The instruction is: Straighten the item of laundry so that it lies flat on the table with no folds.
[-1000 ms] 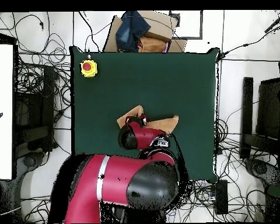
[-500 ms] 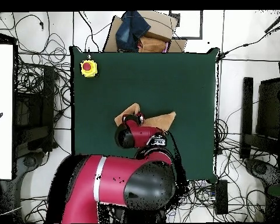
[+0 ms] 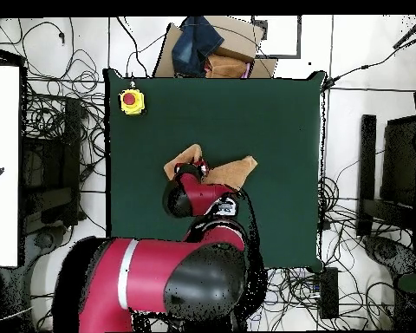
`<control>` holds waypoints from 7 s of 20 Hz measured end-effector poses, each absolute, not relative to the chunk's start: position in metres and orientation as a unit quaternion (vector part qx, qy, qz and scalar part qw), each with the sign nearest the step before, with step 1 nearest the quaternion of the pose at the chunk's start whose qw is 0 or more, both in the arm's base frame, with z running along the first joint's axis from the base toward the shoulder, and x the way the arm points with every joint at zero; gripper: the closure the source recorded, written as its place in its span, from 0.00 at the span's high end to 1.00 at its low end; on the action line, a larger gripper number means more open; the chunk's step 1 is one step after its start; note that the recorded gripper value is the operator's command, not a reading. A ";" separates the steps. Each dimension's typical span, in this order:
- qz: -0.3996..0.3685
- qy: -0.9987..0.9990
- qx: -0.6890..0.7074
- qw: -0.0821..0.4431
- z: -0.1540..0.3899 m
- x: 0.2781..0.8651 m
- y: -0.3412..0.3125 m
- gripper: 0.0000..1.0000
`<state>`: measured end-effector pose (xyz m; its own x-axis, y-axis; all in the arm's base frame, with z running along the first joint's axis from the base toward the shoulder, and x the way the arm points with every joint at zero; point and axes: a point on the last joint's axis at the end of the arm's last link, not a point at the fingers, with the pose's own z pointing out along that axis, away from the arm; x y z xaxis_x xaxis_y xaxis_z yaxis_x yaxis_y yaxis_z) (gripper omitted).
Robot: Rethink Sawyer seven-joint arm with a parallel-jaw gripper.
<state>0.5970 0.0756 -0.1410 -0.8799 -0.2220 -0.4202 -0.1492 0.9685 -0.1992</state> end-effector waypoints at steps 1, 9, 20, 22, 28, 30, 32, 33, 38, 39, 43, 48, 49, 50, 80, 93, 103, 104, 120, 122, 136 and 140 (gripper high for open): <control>-0.081 0.964 -0.096 0.235 -0.138 0.601 0.078 0.00; -0.083 0.954 -0.092 0.274 -0.127 0.616 0.080 0.00; -0.087 0.961 -0.045 0.258 -0.134 0.613 0.061 0.00; -0.088 0.966 -0.029 0.242 -0.134 0.608 0.056 0.00; -0.071 0.995 0.018 0.071 -0.103 0.546 0.043 0.00; -0.064 0.997 0.030 0.015 -0.089 0.519 0.039 0.00; -0.059 0.997 0.039 -0.026 -0.078 0.496 0.036 0.00; -0.057 0.997 0.042 -0.038 -0.075 0.489 0.035 0.00; -0.050 0.994 0.051 -0.083 -0.060 0.439 0.029 0.00; -0.050 0.994 0.053 -0.087 -0.060 0.434 0.029 0.00; -0.049 0.993 0.056 -0.088 -0.066 0.421 0.028 0.00; -0.055 0.996 0.049 -0.059 -0.065 0.426 0.029 0.00; -0.057 0.996 0.046 -0.052 -0.064 0.428 0.030 0.00; -0.060 0.996 0.042 -0.045 -0.062 0.430 0.031 0.00; -0.075 0.994 -0.009 0.083 -0.026 0.485 0.030 0.00; -0.079 0.990 -0.022 0.113 -0.075 0.509 0.027 0.00; -0.077 0.986 -0.035 0.142 -0.119 0.519 0.032 0.00; -0.077 0.986 -0.035 0.145 -0.123 0.521 0.031 0.00; -0.067 0.980 -0.063 0.178 -0.161 0.536 0.032 0.00; -0.061 0.979 -0.063 0.183 -0.167 0.538 0.036 0.00; -0.041 0.975 -0.058 0.212 -0.177 0.544 0.064 0.00; -0.039 0.974 -0.057 0.214 -0.178 0.544 0.066 0.00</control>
<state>0.5441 0.0659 -0.1779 -0.9022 -0.1270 -0.4122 -0.0934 0.9905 -0.1006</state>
